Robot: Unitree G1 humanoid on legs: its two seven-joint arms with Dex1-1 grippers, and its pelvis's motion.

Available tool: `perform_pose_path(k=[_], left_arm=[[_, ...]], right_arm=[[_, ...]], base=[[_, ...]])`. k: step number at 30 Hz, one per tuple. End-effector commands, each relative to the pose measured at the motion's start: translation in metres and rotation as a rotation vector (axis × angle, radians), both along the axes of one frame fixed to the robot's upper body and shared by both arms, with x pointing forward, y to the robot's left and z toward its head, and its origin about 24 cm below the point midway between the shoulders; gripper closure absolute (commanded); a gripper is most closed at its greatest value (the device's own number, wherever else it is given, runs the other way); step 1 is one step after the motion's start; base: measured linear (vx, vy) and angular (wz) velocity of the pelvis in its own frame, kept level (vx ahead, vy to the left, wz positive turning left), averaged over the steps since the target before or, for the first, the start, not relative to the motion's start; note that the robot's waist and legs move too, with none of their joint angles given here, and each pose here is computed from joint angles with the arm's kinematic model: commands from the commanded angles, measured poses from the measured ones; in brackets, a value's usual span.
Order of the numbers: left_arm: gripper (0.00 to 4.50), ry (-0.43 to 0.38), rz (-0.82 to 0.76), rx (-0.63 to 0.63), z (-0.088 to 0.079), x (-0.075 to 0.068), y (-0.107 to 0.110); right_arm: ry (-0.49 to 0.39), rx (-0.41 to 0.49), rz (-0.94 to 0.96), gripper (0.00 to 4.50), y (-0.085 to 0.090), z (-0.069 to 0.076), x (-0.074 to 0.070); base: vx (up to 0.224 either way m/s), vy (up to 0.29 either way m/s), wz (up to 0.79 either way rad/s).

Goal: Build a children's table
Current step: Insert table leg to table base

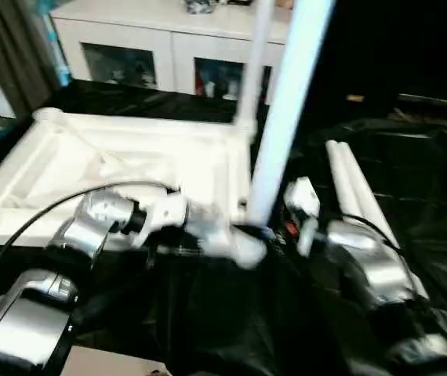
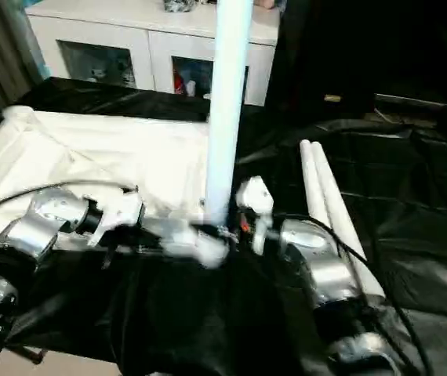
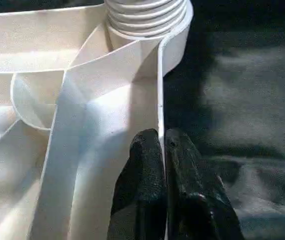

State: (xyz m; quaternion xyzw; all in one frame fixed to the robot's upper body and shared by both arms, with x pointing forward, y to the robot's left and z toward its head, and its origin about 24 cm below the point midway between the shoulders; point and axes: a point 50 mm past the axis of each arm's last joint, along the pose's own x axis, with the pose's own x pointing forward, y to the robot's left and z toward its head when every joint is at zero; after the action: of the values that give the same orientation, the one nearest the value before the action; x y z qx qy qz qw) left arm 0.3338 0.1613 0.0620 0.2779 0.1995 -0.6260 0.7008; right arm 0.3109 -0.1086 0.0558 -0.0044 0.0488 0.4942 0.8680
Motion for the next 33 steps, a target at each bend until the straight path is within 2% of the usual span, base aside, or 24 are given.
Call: perform_pose_path(k=[1, 4, 6, 9, 10, 11, 12, 17, 23, 25, 33], left_arm=[[4.50, -0.074, 0.033, 0.005, 0.016, 0.013, -0.013], [4.50, -0.086, 0.141, 0.034, 0.019, 0.023, -0.015], [4.50, -0.099, 0.289, 0.038, 0.023, 0.035, -0.021], [4.50, -0.114, 0.409, 0.036, 0.026, 0.044, -0.026], [4.50, -0.132, 0.486, 0.038, 0.028, 0.049, -0.032], [4.50, -0.132, 0.491, 0.037, 0.028, 0.049, -0.032], [4.50, -0.135, 0.532, 0.022, 0.029, 0.052, -0.039], [4.50, -0.140, 0.555, 0.023, 0.027, 0.052, -0.052], [4.50, -0.127, 0.546, 0.023, 0.026, 0.051, -0.052], [4.50, -0.124, 0.536, 0.018, 0.026, 0.051, -0.052], [4.50, -0.109, 0.462, -0.005, 0.027, 0.048, -0.058]], right_arm=[[0.191, -0.150, -0.133, 2.63, -0.011, -0.047, -0.008], [0.205, -0.149, -0.234, 2.63, -0.004, -0.049, 0.001], [0.234, -0.130, -0.380, 2.63, 0.004, -0.048, 0.013], [0.253, -0.117, -0.488, 2.63, 0.012, -0.046, 0.022], [0.277, -0.095, -0.569, 2.63, 0.018, -0.045, 0.029], [0.278, -0.093, -0.572, 2.63, 0.019, -0.045, 0.029], [0.290, -0.078, -0.594, 2.63, 0.028, -0.042, 0.032], [0.280, -0.085, -0.580, 2.63, 0.044, -0.040, 0.034], [0.279, -0.102, -0.592, 2.63, 0.045, -0.040, 0.035], [0.296, -0.069, -0.584, 2.63, 0.046, -0.039, 0.037], [0.281, -0.067, -0.565, 2.63, 0.046, -0.034, 0.041]], base=[[0.000, 0.000, 0.00], [0.000, 0.000, 0.00], [0.000, 0.000, 0.00], [0.000, 0.000, 0.00], [0.000, 0.000, 0.00], [0.000, 0.000, 0.00], [0.000, 0.000, 0.00], [0.000, 0.000, 0.00], [0.000, 0.000, 0.00], [0.000, 0.000, 0.00], [0.000, 0.000, 0.00]])
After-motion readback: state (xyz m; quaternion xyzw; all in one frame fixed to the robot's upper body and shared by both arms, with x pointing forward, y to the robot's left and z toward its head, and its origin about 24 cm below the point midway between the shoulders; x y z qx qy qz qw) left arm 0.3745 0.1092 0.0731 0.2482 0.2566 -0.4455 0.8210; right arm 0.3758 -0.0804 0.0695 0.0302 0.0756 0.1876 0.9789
